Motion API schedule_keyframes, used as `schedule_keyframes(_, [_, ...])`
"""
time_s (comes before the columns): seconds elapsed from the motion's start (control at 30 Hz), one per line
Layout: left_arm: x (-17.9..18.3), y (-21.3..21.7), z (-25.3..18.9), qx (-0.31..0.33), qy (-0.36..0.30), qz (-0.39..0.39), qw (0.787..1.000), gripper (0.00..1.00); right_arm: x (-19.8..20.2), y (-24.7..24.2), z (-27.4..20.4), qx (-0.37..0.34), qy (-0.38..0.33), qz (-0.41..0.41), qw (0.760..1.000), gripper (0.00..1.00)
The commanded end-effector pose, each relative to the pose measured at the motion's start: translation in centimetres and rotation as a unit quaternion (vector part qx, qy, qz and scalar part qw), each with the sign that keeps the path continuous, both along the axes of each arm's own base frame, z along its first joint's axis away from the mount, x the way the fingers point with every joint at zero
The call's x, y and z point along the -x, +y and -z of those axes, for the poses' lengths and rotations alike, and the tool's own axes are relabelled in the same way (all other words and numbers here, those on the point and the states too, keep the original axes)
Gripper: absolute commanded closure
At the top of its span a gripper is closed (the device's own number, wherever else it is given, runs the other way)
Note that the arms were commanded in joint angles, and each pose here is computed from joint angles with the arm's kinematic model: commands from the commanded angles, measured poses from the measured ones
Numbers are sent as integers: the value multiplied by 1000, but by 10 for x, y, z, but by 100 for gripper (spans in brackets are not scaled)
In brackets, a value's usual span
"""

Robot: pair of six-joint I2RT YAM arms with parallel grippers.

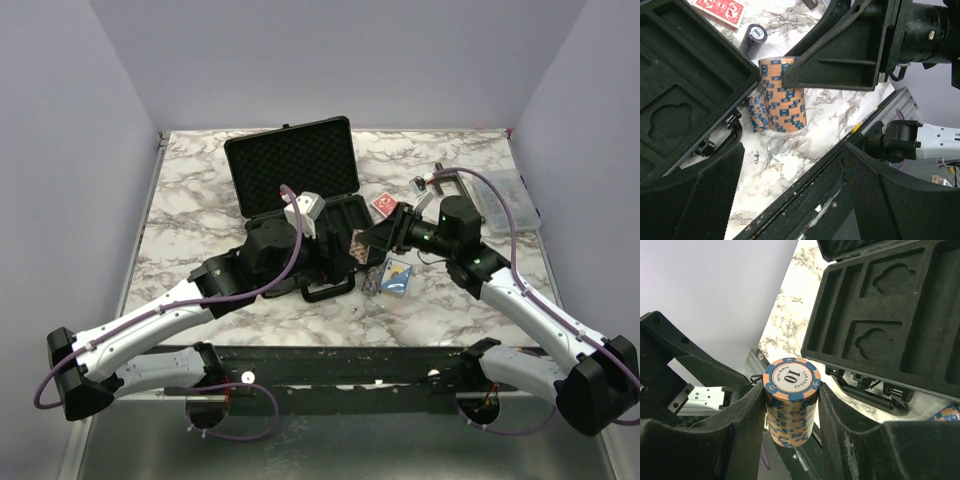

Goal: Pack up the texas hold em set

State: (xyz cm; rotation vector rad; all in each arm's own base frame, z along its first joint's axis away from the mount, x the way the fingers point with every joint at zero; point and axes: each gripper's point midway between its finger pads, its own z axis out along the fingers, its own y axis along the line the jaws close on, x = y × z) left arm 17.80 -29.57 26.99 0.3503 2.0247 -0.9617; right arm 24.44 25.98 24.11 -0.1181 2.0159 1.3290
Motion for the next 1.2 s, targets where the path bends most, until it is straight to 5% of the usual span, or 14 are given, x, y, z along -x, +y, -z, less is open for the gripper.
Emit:
schedule_keyframes(0.0, [-2, -17, -18, 13, -16, 24, 999, 20, 5, 11, -44, -40, -58, -36, 997, 99])
schedule_keyframes(0.77, [-22, -38, -1, -30, -26, 30, 999, 34, 25, 20, -63, -71, -61, -89, 992, 99])
schedule_keyframes(1.17, [-28, -39, 4, -38, -23, 18, 999, 51, 26, 21, -62, -79, -54, -92, 991, 99])
